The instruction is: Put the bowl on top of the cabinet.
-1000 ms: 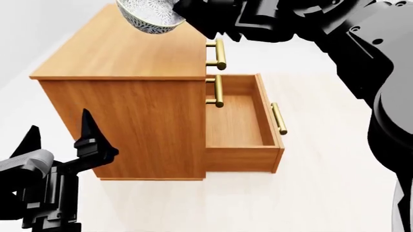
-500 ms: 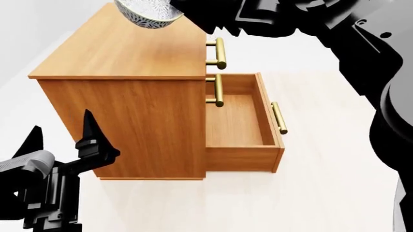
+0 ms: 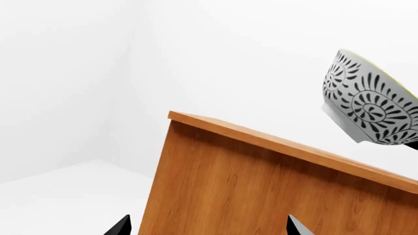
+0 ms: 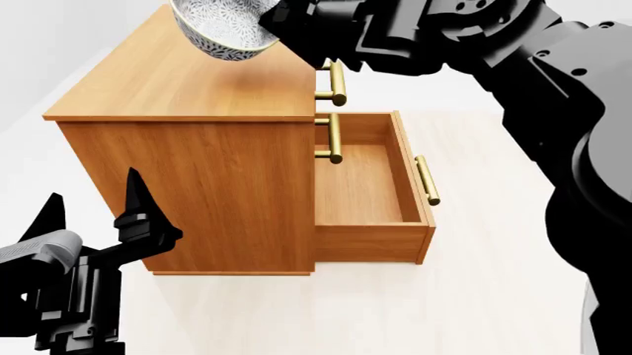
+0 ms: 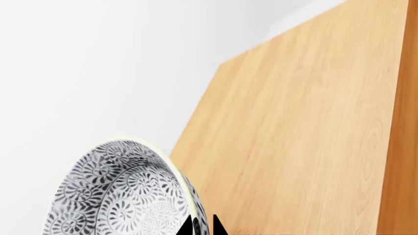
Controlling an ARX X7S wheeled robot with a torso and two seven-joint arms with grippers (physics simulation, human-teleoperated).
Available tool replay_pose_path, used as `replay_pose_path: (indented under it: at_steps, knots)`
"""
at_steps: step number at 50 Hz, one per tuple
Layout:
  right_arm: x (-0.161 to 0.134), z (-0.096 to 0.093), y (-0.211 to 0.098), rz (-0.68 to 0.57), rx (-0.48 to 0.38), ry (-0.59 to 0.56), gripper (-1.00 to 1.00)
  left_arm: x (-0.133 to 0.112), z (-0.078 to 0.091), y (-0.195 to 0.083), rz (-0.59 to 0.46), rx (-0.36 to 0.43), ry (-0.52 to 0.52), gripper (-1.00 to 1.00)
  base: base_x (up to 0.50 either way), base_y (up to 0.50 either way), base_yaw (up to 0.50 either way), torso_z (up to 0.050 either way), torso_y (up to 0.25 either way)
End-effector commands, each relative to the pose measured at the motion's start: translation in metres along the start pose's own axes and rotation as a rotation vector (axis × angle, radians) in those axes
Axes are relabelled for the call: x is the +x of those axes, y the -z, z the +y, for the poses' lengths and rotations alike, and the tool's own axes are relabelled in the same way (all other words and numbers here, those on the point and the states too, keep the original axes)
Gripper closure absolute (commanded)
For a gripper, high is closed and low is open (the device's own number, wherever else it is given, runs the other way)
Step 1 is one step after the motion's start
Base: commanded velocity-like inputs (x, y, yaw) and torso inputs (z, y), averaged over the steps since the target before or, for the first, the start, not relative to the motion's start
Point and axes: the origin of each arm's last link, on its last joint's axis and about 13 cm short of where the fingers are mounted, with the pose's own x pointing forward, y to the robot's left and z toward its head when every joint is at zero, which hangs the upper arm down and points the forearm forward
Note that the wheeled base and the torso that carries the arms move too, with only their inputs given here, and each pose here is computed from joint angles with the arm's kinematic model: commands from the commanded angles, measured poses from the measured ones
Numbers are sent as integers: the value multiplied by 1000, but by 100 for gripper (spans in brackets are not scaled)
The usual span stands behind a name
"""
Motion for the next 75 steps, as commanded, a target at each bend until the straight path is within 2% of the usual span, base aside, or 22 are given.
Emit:
replay_pose_path:
  at_steps: [1, 26, 27, 52, 75]
  knots:
    - [2, 0, 1, -11, 36, -55, 100, 0, 0, 0, -1, 4, 2, -100, 0, 0, 0, 0, 0]
    - [4, -5, 4, -5, 9, -30, 100, 0, 0, -2, -5, -2, -8, -100, 0, 0, 0, 0, 0]
    - [4, -5, 4, -4, 8, -31, -100, 0, 0, -2, -5, -1, -8, -100, 0, 0, 0, 0, 0]
    - [-2, 1, -5, -36, -9, -59, -100, -1, 1, -2, -7, -4, -12, -100, 0, 0, 0, 0, 0]
    - [-52, 39, -56, -187, -124, -15, -100, -3, 1, -4, -10, 1, -15, -100, 0, 0, 0, 0, 0]
